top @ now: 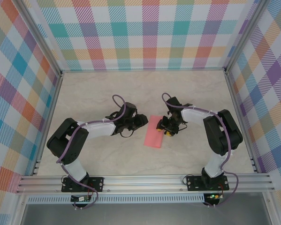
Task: Fold a paper plane with a square sheet of paper (pick it up from the middle)
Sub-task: Hold the square sheet of paper at the center of the table, then fold the square sheet of paper in half at the center of the table.
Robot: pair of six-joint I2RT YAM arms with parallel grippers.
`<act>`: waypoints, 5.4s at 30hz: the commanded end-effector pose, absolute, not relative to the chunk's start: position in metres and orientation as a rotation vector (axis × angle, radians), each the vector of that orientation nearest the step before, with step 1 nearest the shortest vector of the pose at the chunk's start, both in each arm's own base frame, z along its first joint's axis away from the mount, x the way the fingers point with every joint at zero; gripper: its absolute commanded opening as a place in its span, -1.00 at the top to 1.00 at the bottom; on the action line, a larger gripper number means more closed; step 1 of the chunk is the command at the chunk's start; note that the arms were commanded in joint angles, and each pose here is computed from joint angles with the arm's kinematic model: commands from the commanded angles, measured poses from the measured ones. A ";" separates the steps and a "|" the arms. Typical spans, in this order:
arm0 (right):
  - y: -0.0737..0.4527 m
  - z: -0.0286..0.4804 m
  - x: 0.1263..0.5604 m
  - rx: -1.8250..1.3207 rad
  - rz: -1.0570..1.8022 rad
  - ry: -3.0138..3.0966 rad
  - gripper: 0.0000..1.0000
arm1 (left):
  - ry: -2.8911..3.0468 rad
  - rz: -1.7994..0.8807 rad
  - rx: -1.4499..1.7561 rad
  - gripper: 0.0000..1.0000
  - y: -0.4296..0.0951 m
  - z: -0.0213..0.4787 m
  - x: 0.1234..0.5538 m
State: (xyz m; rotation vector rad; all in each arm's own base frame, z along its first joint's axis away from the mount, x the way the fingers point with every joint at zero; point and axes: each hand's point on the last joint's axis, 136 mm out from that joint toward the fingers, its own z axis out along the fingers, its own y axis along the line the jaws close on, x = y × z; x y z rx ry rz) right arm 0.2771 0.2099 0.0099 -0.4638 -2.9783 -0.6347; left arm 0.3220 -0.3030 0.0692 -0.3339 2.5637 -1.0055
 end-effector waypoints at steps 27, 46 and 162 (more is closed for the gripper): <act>0.179 -0.079 0.243 -0.405 -0.161 -2.931 -0.07 | 2.604 -1.249 -0.135 0.39 -0.345 0.053 0.315; 0.178 -0.084 0.241 -0.392 -0.147 -2.922 -0.08 | 2.738 -1.157 -0.064 0.82 -0.347 0.029 0.312; 0.210 0.067 0.325 -0.168 -1.213 -3.206 1.00 | 3.248 -0.325 -0.333 1.00 -0.235 -0.106 0.229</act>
